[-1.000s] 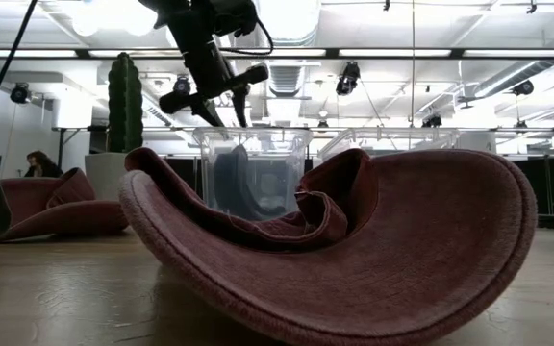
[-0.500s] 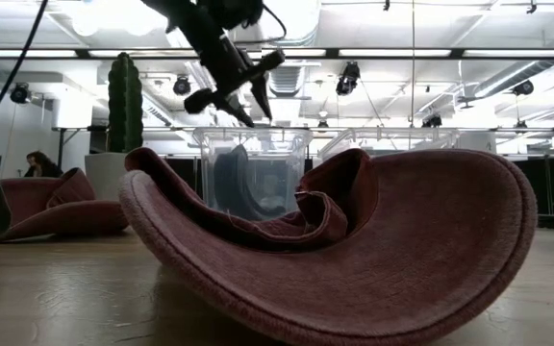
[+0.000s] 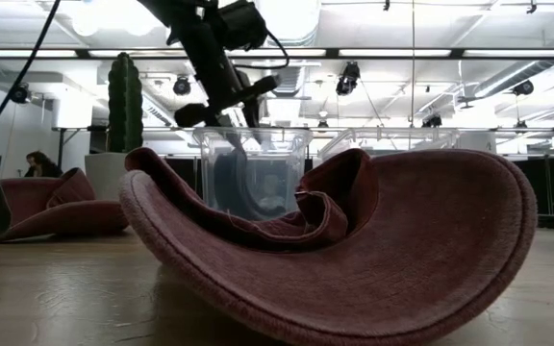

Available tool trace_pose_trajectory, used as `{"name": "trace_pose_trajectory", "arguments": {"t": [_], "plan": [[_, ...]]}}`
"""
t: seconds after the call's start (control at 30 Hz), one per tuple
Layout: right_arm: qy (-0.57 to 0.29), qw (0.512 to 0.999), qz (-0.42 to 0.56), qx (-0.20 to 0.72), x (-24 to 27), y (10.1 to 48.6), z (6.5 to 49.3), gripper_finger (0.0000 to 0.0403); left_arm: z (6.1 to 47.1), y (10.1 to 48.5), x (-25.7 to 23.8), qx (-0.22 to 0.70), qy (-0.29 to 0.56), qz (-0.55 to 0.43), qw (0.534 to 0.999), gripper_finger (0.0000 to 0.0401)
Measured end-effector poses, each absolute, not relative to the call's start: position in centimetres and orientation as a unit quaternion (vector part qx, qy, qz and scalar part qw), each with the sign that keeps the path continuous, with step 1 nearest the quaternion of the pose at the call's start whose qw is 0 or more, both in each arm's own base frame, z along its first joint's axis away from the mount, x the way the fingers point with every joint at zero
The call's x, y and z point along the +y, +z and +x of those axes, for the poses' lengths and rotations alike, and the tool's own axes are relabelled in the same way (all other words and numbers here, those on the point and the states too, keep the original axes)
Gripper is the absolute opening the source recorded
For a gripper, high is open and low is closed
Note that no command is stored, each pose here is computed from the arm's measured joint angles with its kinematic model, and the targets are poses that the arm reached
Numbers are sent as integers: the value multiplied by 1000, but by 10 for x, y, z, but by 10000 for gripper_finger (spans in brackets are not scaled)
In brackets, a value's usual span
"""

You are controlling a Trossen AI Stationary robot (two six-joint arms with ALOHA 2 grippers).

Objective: Pick & Place hat
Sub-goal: Put the right gray cap into the left transparent bin, then put the gray cap into the left transparent bin

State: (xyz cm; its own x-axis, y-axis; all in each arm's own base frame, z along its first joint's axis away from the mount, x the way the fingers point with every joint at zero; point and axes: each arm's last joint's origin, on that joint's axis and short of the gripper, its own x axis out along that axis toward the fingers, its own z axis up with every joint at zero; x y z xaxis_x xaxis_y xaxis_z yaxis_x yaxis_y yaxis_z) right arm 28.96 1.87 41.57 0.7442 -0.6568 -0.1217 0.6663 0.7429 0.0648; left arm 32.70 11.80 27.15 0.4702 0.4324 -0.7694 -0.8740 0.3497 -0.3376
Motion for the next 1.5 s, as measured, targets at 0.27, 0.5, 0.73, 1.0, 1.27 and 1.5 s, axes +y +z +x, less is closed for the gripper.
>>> {"name": "trace_pose_trajectory", "arguments": {"t": [0.27,0.5,0.73,1.0,1.27,1.5], "plan": [[-355,932,52,46,19,416,290,68,319,265,119,331,442,-375,745,160],[-355,932,54,45,19,416,290,68,319,265,119,332,442,-374,745,160],[-355,932,54,45,19,416,290,68,319,264,119,336,442,-373,743,160],[-355,932,54,44,19,416,290,68,319,264,119,342,437,-363,748,160],[-355,932,54,44,19,416,290,68,319,266,119,346,433,-355,753,160],[-355,932,54,44,19,416,290,68,319,290,119,340,435,-336,763,160]]}}
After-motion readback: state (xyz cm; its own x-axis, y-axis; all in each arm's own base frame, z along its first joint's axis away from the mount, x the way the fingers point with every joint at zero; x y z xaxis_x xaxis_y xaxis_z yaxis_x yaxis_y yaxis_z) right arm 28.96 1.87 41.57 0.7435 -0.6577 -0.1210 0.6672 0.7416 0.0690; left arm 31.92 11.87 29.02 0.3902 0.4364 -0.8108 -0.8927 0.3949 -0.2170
